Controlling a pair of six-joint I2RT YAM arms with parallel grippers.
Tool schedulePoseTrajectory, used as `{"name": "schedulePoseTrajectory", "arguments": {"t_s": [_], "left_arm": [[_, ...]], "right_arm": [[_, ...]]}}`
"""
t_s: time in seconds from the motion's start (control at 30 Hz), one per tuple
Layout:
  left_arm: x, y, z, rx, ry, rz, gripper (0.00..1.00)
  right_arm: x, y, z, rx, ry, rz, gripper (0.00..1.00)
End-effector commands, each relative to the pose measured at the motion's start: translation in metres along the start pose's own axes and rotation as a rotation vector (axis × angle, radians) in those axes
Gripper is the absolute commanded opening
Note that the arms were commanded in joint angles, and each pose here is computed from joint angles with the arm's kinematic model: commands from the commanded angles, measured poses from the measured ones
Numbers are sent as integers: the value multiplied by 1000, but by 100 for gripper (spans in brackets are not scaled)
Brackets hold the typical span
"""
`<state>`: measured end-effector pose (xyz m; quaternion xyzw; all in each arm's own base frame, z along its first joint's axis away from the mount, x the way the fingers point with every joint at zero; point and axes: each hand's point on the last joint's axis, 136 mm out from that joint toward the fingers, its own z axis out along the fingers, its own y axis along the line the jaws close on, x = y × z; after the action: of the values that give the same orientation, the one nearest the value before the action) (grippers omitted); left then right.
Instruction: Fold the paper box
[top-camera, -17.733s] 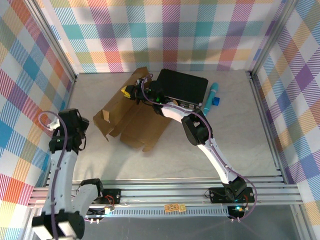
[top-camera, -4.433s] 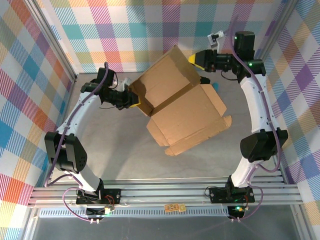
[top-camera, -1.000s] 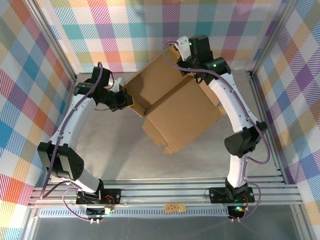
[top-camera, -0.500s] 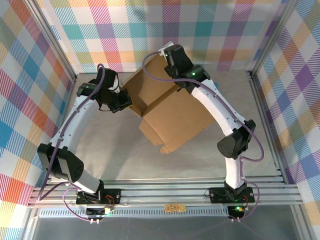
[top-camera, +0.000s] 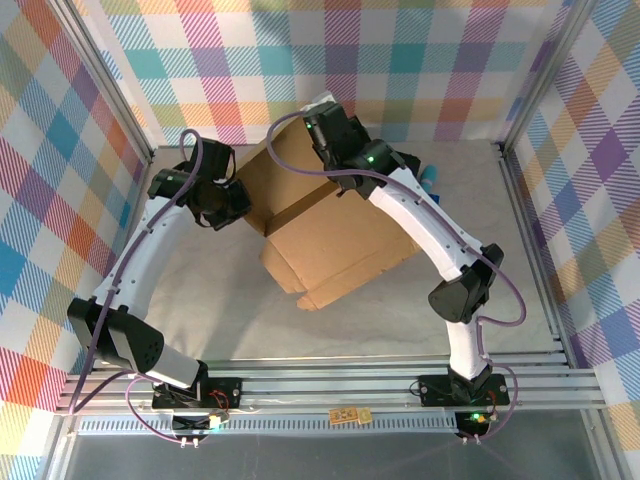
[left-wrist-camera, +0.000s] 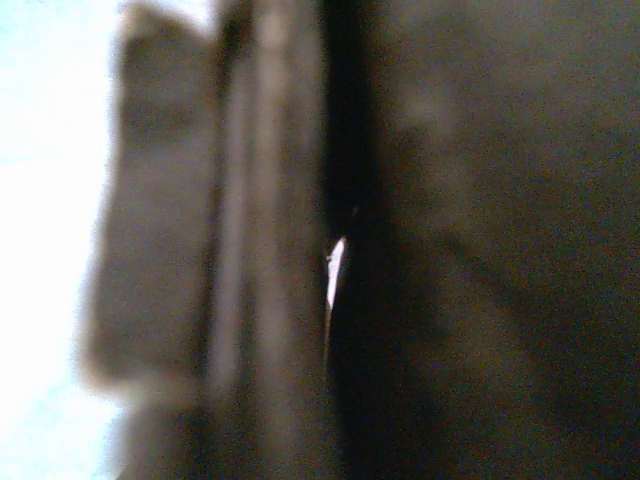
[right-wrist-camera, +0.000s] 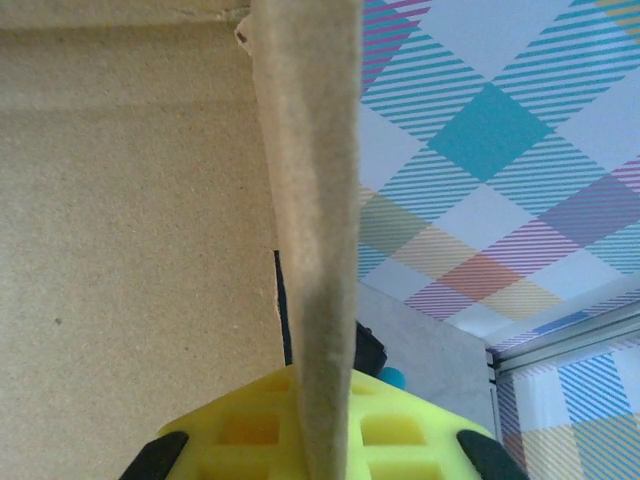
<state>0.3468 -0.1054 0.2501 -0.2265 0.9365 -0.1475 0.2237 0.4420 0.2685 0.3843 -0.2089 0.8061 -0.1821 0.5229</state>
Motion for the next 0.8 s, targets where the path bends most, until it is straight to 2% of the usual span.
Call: {"name": "schedulePoseTrajectory", "arguments": {"t_s": [0.0, 0.3, 0.43, 0.53, 0.77], "left_arm": [[-3, 44, -8, -202, -59, -53, 0], [-4, 50, -5, -237, -61, -44, 0], [-5, 29, 11, -73, -67, -44, 0], [-3, 25, 30, 11, -21, -78, 0], [-11, 19, 67, 141, 27, -131, 0]], "right_arm": [[2, -31, -9, 142, 30, 15, 0], [-1, -5, -27, 94, 18, 11, 0], [10, 12, -23, 20, 54, 24, 0], [25, 30, -14, -67, 108, 23, 0], [44, 41, 6, -72, 169, 30, 0]]}}
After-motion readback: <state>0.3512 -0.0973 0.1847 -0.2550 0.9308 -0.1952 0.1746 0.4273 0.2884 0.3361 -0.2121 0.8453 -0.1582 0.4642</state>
